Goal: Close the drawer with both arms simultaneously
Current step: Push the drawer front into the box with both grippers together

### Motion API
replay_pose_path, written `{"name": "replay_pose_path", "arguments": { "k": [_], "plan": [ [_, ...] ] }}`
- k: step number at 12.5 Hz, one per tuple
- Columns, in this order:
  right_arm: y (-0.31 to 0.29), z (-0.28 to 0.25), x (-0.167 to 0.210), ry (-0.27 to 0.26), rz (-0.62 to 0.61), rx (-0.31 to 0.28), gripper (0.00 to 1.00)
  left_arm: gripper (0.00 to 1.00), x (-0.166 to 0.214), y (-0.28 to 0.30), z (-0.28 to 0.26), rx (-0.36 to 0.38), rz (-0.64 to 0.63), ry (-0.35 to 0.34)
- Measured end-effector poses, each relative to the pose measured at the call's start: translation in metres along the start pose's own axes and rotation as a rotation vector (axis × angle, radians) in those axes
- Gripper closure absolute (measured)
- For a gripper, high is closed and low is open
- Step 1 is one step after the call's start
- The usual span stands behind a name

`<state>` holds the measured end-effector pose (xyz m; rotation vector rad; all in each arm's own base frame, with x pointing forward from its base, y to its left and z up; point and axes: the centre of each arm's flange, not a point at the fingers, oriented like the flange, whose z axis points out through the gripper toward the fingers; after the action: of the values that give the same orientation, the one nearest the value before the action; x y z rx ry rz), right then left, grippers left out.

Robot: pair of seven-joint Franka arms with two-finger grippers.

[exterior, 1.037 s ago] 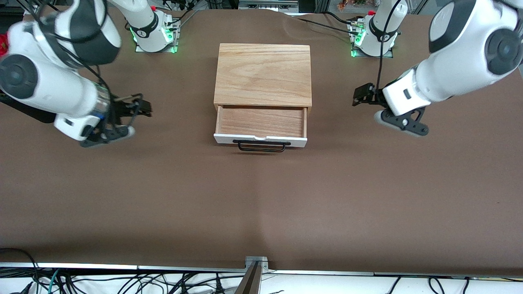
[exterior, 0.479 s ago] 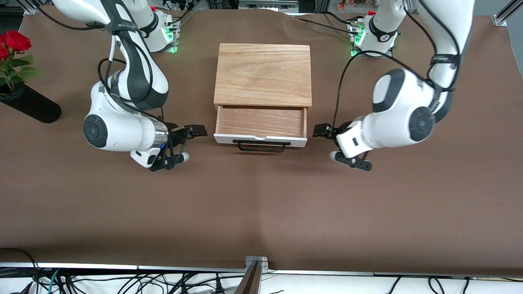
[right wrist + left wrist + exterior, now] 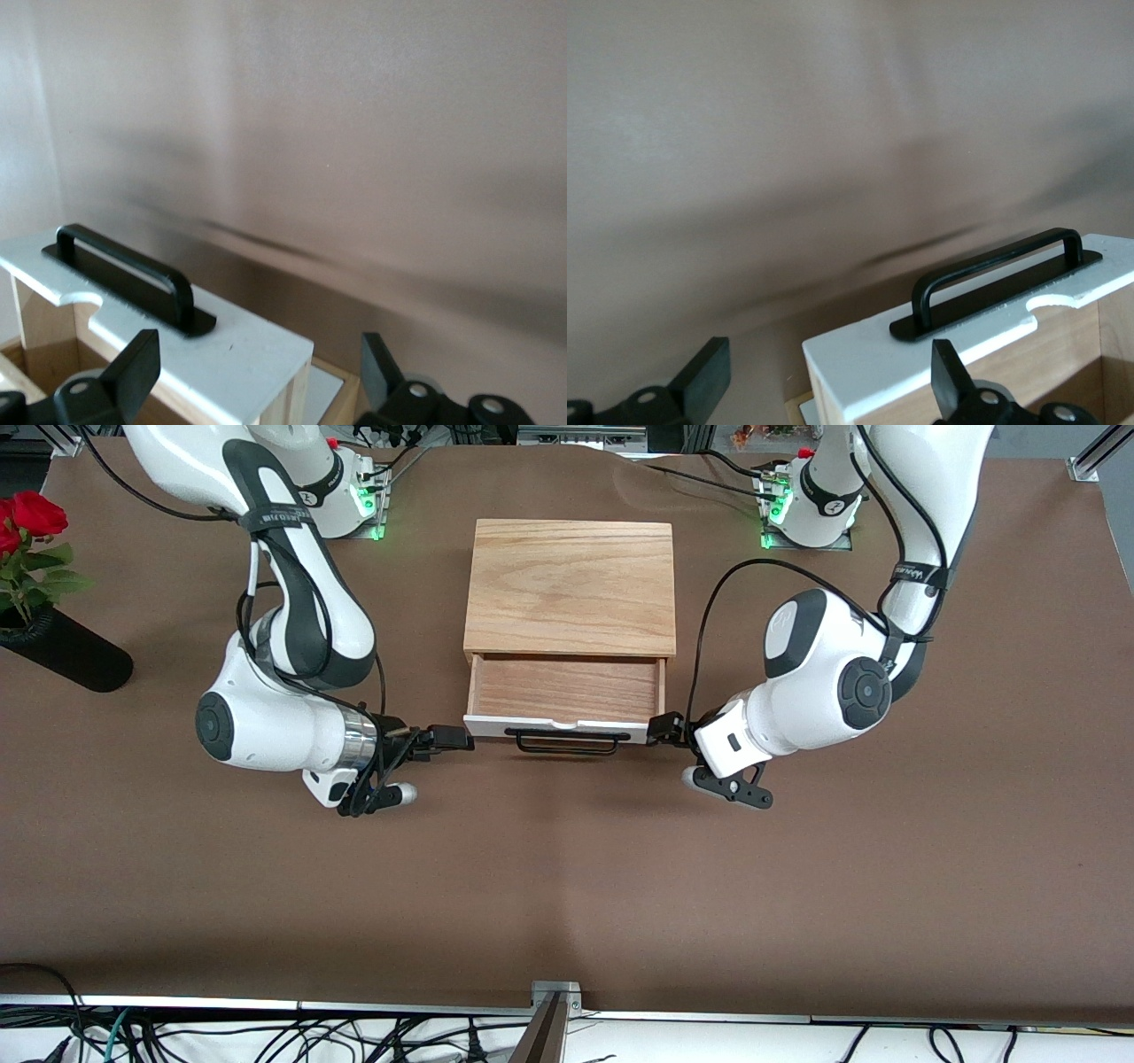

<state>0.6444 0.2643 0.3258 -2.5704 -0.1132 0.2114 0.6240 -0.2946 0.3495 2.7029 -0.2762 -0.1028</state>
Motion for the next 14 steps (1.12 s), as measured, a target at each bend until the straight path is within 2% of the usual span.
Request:
{"name": "replay_pose_path", "arguments": {
  "k": [3,10,14],
  "plan": [
    [0.004,0.023,0.005,0.006,0.004,0.054,0.00,0.00,-0.002,0.007,0.030,0.003,0.010,-0.028],
    [0.001,0.072,-0.016,-0.090,-0.040,0.036,0.00,0.00,-0.004,0.007,0.049,0.005,0.011,-0.055],
    [0.002,0.072,-0.017,-0.110,-0.036,0.042,0.00,0.00,-0.004,0.007,0.050,0.005,0.012,-0.058]
  ]
}}
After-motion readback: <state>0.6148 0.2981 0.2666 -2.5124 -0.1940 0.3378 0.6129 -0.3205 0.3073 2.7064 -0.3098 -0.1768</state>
